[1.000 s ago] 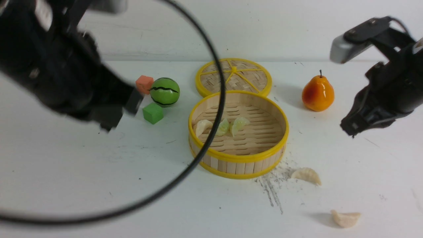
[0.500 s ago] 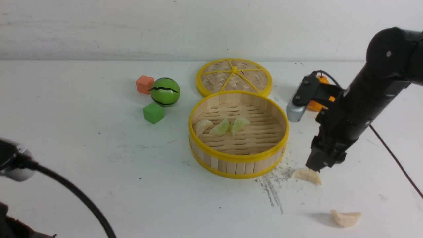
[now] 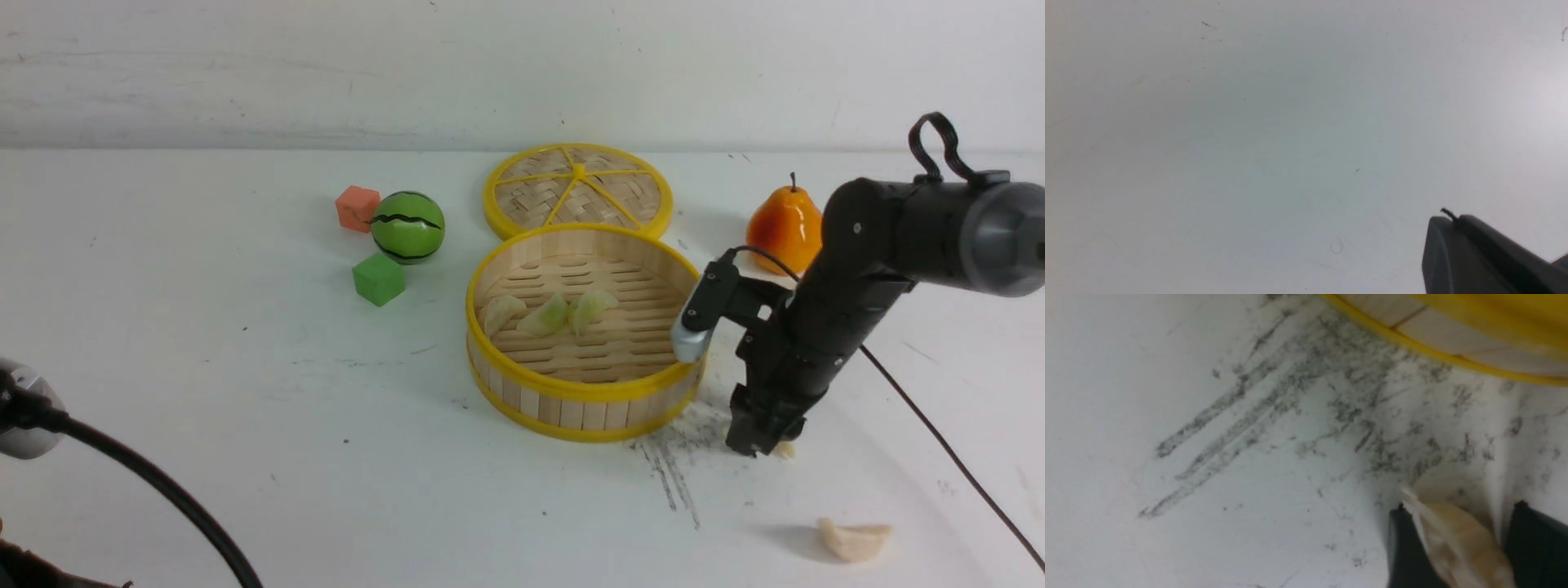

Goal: Put the dumplings into the steamer on the white table.
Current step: 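Reach for and grasp a dumpling lying on the table beside the steamer, then place the dumpling in the bamboo steamer basket with the right gripper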

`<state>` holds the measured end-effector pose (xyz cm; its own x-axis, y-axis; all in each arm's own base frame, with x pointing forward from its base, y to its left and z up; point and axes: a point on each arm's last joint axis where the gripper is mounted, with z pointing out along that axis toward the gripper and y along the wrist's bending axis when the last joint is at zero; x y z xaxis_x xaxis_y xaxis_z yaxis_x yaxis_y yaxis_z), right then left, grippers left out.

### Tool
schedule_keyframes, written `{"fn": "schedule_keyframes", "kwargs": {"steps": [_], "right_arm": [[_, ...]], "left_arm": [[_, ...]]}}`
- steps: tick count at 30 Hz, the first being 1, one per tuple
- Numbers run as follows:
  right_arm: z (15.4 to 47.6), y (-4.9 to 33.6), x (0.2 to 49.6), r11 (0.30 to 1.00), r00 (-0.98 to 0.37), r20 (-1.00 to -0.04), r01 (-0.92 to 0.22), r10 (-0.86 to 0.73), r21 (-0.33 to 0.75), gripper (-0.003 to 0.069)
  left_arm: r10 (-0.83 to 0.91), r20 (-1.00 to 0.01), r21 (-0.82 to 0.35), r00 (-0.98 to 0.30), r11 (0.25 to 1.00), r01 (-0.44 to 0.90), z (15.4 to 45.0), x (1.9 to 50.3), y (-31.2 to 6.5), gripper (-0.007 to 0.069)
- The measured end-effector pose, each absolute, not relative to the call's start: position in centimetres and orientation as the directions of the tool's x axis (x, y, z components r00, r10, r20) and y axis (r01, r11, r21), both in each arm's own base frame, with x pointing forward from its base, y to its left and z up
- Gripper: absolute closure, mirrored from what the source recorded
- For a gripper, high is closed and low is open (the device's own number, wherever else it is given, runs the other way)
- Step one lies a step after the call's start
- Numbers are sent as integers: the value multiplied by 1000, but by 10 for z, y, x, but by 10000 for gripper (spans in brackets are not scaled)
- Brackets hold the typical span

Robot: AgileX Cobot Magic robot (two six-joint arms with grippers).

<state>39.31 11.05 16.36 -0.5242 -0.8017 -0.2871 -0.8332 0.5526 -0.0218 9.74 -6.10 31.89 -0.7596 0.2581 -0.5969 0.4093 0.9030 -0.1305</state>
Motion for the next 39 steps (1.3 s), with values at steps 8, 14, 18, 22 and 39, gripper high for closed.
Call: {"fn": "schedule_keyframes", "kwargs": {"steps": [8,14,18,22,39], "right_arm": [[196,111,391,591,-563,-282,-806,-777,-18,475],[287,142,386,697,-590,-475,-714,-654,-73,475],[320,179,382,739,-583,-563,-670,-586,-74,475],[302,195,392,792,-635,-550,-605,-543,-84,475],[217,200,429,934,-825,-452,-352,-339,-58,287]], "left_arm": [[260,-594,-128,-761,904,409,319,97,-61,639],[265,-599,-114,-755,906,408,319,98,-60,639],[262,-614,-110,-744,906,409,320,99,-60,639],[260,-617,-111,-742,906,410,320,100,-60,639],[265,-602,-113,-753,906,409,319,98,-60,636]]}}
